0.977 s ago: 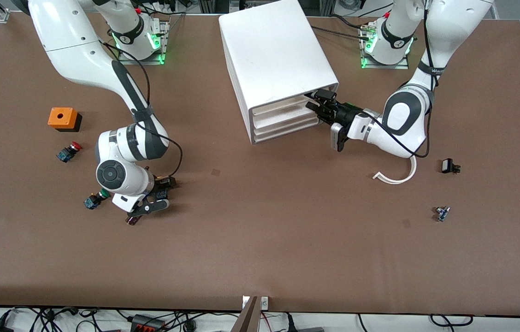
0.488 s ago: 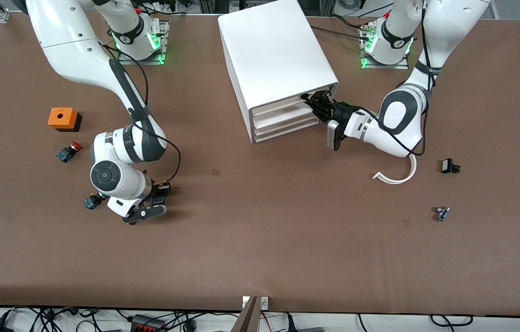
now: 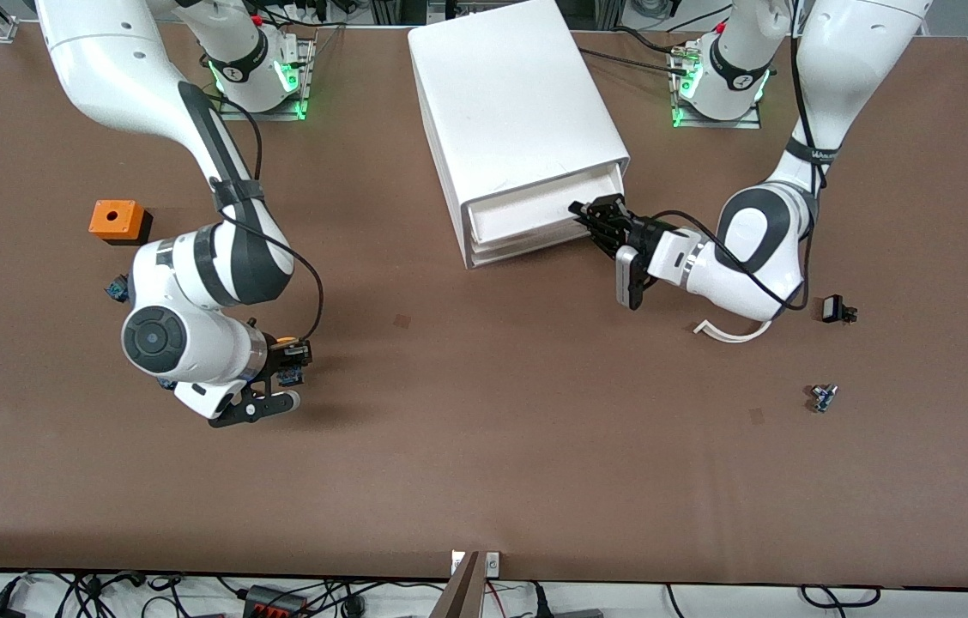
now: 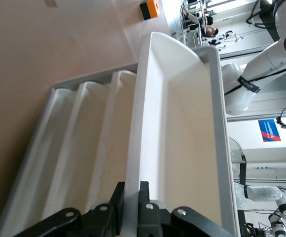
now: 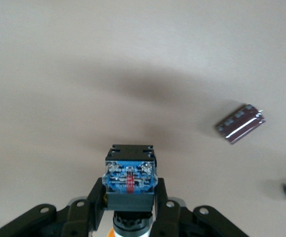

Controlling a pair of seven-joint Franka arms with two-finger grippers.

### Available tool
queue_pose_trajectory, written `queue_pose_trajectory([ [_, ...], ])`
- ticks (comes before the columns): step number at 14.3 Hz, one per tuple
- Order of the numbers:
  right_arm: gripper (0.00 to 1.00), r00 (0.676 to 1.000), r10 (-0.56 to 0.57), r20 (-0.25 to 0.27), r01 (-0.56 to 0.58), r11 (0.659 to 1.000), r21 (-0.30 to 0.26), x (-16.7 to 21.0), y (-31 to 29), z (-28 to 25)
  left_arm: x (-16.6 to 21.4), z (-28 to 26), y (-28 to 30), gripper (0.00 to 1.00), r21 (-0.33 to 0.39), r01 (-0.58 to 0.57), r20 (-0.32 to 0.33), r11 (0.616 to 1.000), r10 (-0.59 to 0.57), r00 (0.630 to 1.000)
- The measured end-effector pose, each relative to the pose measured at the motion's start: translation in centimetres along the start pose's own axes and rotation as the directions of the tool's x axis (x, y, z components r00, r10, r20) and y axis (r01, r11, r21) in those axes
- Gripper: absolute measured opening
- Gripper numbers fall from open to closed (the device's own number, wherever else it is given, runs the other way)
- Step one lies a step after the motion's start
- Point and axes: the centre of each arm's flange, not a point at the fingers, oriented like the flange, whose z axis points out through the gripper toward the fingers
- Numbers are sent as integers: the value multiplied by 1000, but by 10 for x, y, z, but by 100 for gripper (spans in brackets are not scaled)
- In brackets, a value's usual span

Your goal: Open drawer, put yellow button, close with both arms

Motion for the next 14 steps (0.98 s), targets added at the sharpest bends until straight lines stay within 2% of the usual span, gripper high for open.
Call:
queue_pose_trajectory([
  [3,43,1000,-27,-16,27,1000,13,-3,-21,-37,9,-35,-17,15,23,-8,-38,1000,8,999],
  [6,43,995,-77,-55,78,997,11,-10,-61,-66,17,-57,-29,15,27,-15,-56,1000,16,998],
  [7,43,994,-83,-68,84,996,11,-16,-82,-77,20,-62,-31,19,44,-16,-53,999,18,998],
  [8,43,994,-78,-80,79,997,12,-23,-104,-87,21,-67,-33,26,63,-19,-51,998,22,998],
  [11,43,991,-71,-109,74,997,17,-46,-182,-109,20,-81,-35,57,91,-11,-57,996,16,998],
  [14,43,989,-29,-142,34,999,36,-64,-240,-127,20,-104,-22,86,131,88,-53,987,-82,995],
])
